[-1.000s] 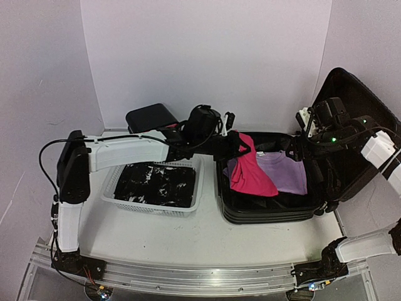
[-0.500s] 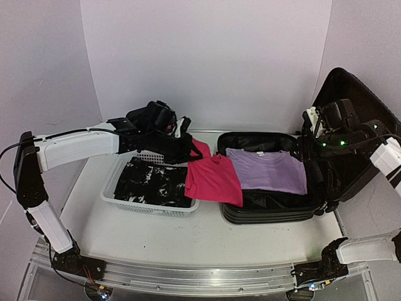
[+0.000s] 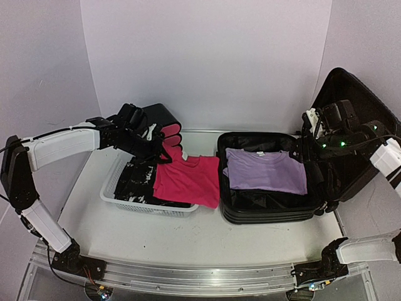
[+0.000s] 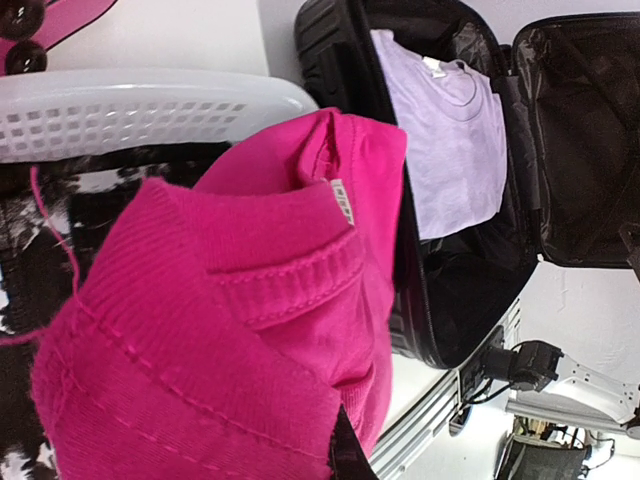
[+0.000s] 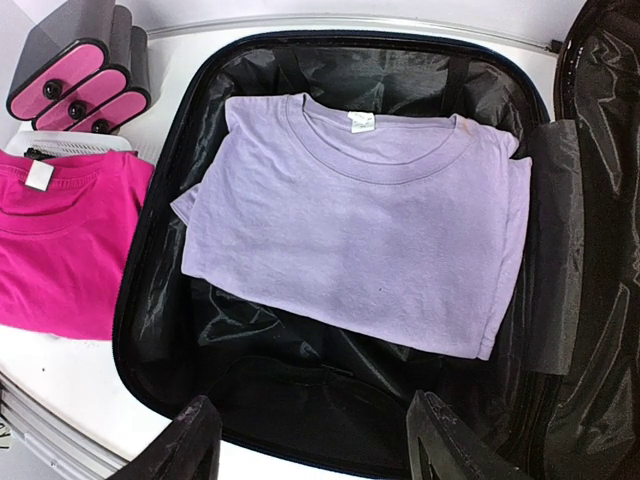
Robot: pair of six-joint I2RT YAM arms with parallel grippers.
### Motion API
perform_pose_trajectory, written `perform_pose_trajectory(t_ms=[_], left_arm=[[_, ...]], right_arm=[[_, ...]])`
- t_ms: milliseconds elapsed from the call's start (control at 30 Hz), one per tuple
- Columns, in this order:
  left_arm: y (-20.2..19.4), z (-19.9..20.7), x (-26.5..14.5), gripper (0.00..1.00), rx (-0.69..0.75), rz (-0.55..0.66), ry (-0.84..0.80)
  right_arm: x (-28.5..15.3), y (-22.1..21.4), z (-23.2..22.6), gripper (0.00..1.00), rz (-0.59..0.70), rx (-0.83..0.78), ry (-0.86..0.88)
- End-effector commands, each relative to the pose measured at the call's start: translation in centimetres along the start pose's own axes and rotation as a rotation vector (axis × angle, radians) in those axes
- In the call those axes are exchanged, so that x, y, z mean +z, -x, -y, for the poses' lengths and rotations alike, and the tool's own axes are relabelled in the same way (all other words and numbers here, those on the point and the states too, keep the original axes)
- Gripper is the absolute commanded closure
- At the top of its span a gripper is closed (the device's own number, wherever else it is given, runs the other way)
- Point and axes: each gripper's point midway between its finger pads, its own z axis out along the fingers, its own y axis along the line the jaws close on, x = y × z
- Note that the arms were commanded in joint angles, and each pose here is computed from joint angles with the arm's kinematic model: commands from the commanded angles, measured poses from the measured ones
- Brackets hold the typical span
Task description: Open, take out, and arrange the luggage
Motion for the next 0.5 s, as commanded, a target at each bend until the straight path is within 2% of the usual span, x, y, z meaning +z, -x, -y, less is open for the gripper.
perform_pose_trajectory(t_ms=[0, 467], left_arm=[[0.4, -0.9, -1.2, 1.0, 0.033, -0.016, -0.025], [0.4, -8.9, -1.0, 1.0, 0.033, -0.09, 0.142]], right_arm=[[-0.7, 0.5, -0.2, 0.35, 0.033, 0.009, 0.012], [-0.9, 0.7, -0.3, 0.35, 0.028, 0.009, 0.013]])
